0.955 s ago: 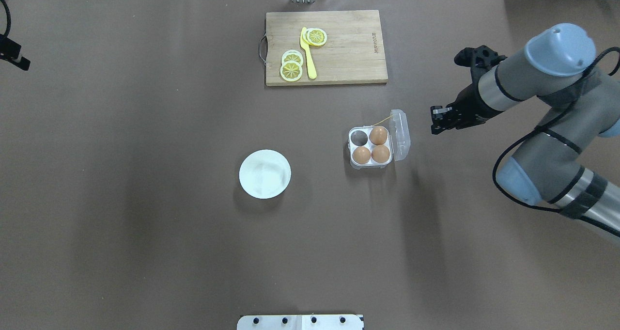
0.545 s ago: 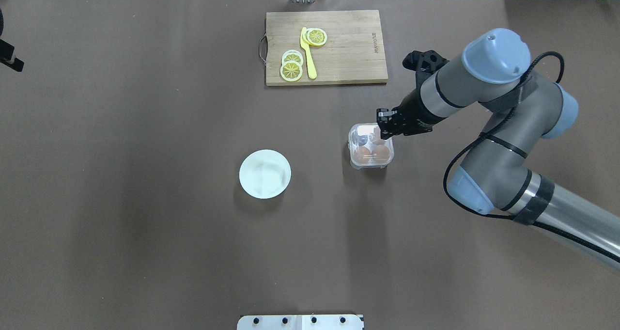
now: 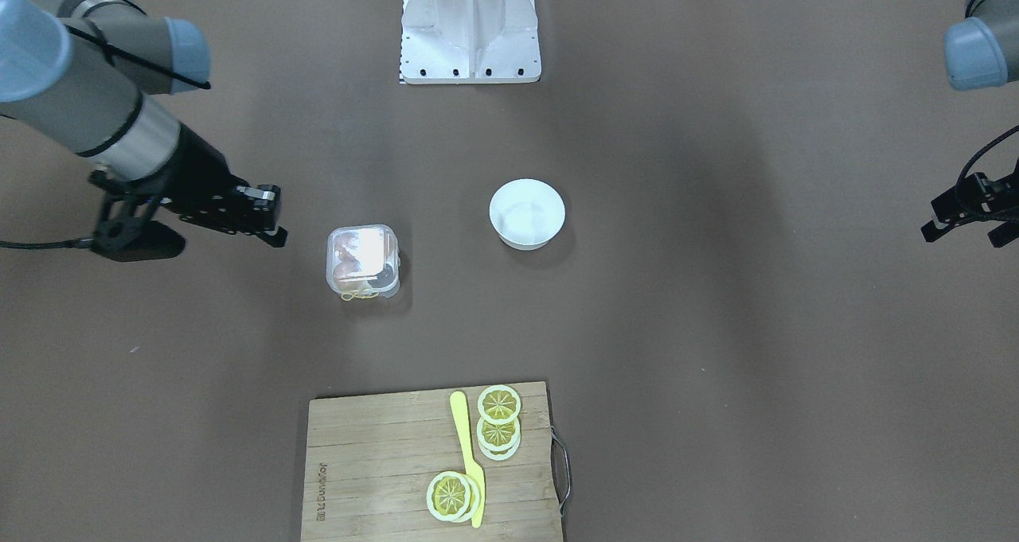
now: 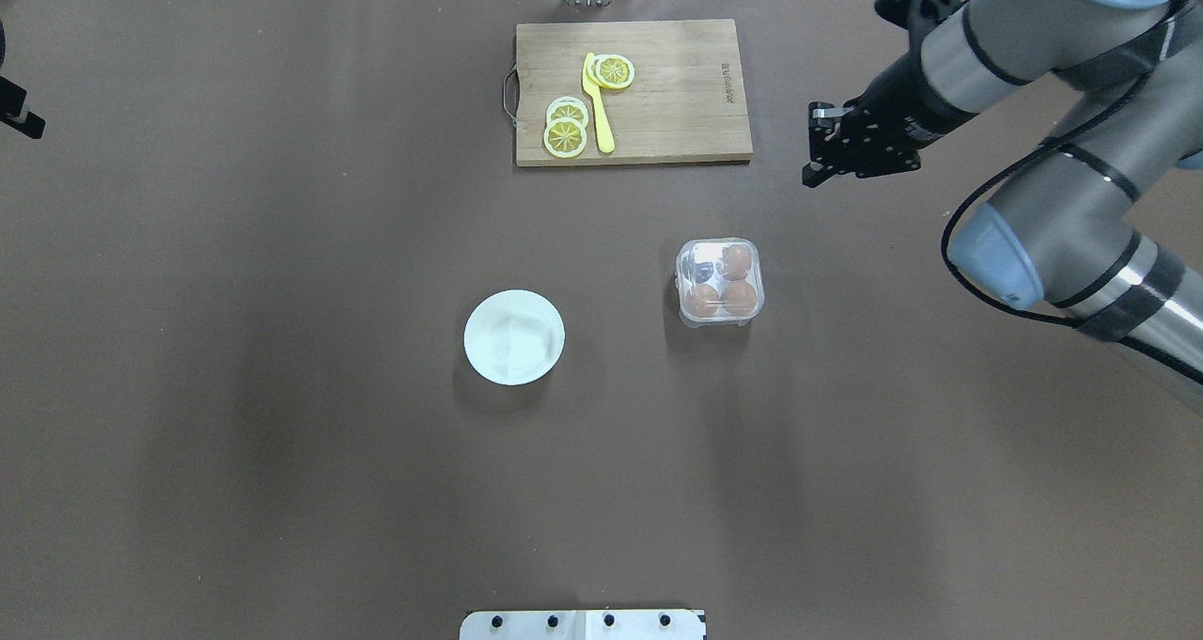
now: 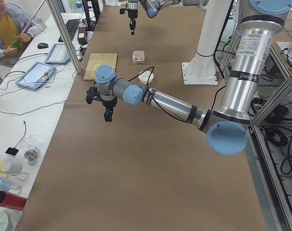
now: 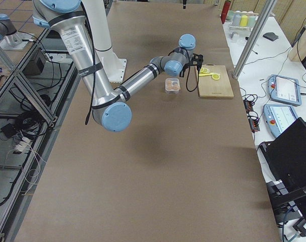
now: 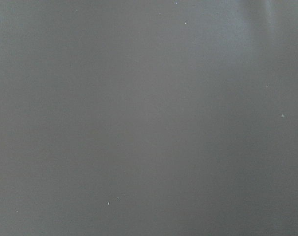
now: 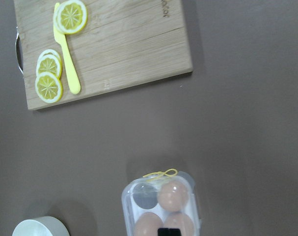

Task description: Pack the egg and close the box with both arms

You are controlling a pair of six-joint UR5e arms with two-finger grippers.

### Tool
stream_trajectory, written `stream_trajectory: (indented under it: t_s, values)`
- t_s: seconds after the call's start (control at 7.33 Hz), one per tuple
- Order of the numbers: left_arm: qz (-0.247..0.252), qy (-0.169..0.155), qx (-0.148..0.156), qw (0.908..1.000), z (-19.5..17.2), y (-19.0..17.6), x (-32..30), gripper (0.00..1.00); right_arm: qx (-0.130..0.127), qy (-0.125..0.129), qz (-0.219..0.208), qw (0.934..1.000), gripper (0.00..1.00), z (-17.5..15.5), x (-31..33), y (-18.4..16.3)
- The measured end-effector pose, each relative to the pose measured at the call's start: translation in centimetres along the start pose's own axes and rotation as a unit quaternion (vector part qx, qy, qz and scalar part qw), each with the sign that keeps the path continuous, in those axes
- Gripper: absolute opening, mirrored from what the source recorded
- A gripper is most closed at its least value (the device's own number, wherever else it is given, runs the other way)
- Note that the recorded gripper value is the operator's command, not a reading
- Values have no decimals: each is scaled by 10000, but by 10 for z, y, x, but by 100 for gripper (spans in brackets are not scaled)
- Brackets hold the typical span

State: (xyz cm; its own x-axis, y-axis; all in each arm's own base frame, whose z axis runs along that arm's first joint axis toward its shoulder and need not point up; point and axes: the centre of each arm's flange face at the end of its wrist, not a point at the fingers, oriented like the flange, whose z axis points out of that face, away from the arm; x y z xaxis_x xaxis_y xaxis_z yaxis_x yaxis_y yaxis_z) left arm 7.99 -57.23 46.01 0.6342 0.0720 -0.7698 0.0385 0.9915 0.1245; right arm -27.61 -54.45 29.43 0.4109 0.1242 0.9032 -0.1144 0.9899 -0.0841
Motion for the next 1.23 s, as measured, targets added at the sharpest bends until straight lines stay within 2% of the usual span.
stream_trajectory:
  t_s: [0.27,0.55,0.68,0.82,1.09,1.23]
  values:
    - [122,-25,2,9999,-1,10,-13,97,124,141,-249,9995,0,-50,100,-22]
    - [356,-140,-3,9993,-7,28,-54,97,271,552,-660,9959,0,-89,211,-35]
    - [533,-220,-25,9983,-10,41,-83,98,278,896,-910,9914,72,-107,269,-37]
    - [583,-297,-53,9978,-14,61,-116,98,193,1253,-1167,9850,100,-123,330,-40]
    - [471,-396,-129,9980,-17,94,-167,98,60,1645,-1267,9782,100,-149,422,-37]
    - [485,-421,-131,9978,-20,106,-187,98,30,1835,-1272,9747,100,-155,446,-33]
